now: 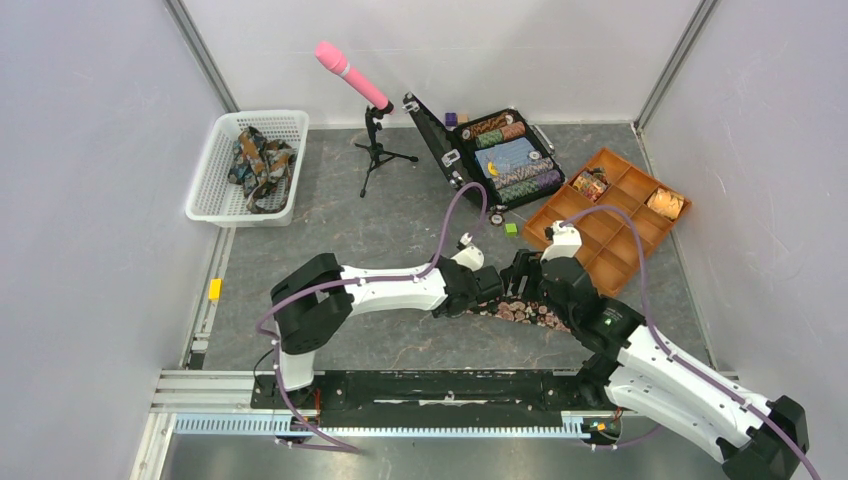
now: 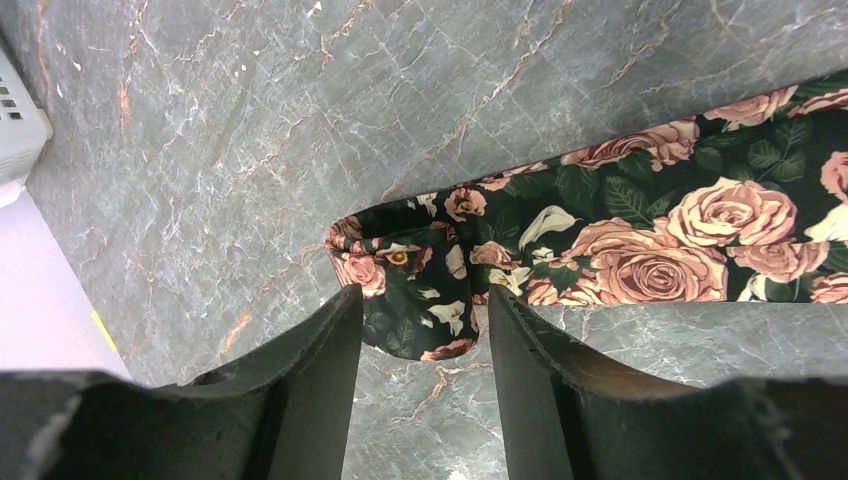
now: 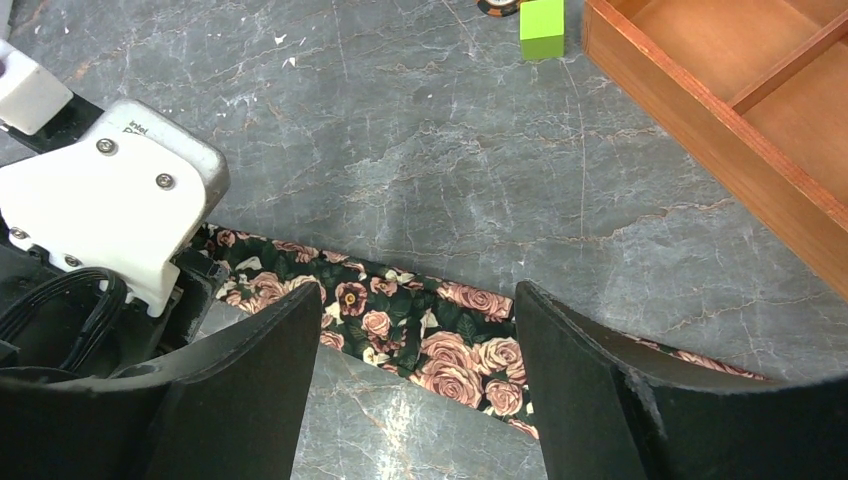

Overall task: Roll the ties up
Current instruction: Roll the tie at the center of the board.

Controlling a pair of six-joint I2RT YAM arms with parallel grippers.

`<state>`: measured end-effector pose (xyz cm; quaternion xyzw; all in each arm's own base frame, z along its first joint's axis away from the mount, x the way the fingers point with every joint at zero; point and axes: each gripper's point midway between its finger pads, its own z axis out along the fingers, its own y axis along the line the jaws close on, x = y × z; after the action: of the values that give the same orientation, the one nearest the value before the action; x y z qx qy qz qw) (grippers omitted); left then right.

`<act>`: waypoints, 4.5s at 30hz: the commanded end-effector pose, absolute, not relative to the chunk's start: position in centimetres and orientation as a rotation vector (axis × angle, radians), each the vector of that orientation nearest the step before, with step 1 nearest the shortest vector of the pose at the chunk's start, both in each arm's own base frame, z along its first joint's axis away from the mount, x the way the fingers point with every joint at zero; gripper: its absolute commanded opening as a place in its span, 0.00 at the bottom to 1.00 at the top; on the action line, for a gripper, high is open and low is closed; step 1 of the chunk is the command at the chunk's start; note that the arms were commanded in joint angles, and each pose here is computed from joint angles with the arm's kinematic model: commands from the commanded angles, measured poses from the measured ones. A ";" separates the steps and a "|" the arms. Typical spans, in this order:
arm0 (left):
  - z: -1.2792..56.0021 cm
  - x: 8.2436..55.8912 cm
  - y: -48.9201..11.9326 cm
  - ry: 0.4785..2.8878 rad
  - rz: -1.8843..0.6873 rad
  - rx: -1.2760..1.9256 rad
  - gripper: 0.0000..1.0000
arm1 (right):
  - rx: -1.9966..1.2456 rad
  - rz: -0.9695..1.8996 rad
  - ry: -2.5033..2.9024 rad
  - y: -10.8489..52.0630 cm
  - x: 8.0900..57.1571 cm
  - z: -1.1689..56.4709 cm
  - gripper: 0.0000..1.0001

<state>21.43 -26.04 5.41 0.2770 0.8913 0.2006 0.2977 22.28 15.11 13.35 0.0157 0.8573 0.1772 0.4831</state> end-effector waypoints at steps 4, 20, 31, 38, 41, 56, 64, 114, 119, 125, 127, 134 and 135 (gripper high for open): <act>8.8 22.2 -27.4 2.338 0.414 0.670 0.56 | 0.109 0.491 1.979 15.4 23.4 17.1 0.77; 14.2 23.2 -25.6 2.342 -0.273 0.264 0.60 | 0.047 0.564 1.957 17.4 23.9 18.2 0.73; 13.1 24.7 -17.7 2.233 -0.730 -0.281 0.68 | -0.136 1.064 2.066 30.4 20.9 14.9 0.66; 10.6 24.1 -17.8 2.225 -0.910 -0.386 0.65 | -0.160 1.188 2.114 34.6 20.2 13.2 0.61; 10.0 23.9 -17.6 2.234 -0.906 -0.386 0.65 | -0.168 1.205 2.122 35.3 20.3 12.5 0.59; 8.9 23.5 -18.3 2.251 -0.928 -0.277 0.64 | -0.178 1.208 2.148 37.2 21.3 10.5 0.39; 7.7 23.2 -18.1 2.286 -0.901 -0.274 0.64 | -0.155 1.180 2.180 37.4 21.8 9.2 0.33; 4.8 23.7 -21.4 2.302 -1.080 -0.092 0.70 | -0.049 0.976 2.362 34.1 22.1 3.2 0.25; 4.4 23.6 -21.7 2.311 -1.098 -0.085 0.70 | -0.047 0.969 2.370 33.9 22.0 2.9 0.25; 3.9 23.6 -22.0 2.319 -1.116 -0.079 0.66 | -0.043 0.968 2.372 33.8 22.1 2.9 0.25; 3.7 23.6 -22.3 2.320 -1.134 -0.071 0.64 | -0.044 0.966 2.373 33.7 22.1 2.9 0.25; 3.5 23.5 -23.3 2.318 -1.209 -0.051 0.56 | -0.038 0.964 2.371 33.5 22.2 3.0 0.25; 3.4 23.4 -23.4 2.318 -1.215 -0.046 0.55 | -0.042 0.962 2.373 33.5 22.1 2.9 0.25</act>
<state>23.36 -22.69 3.23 -0.0308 0.8626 -0.4320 0.2616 21.85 34.10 3.28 -0.0239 0.8856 0.3694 0.2804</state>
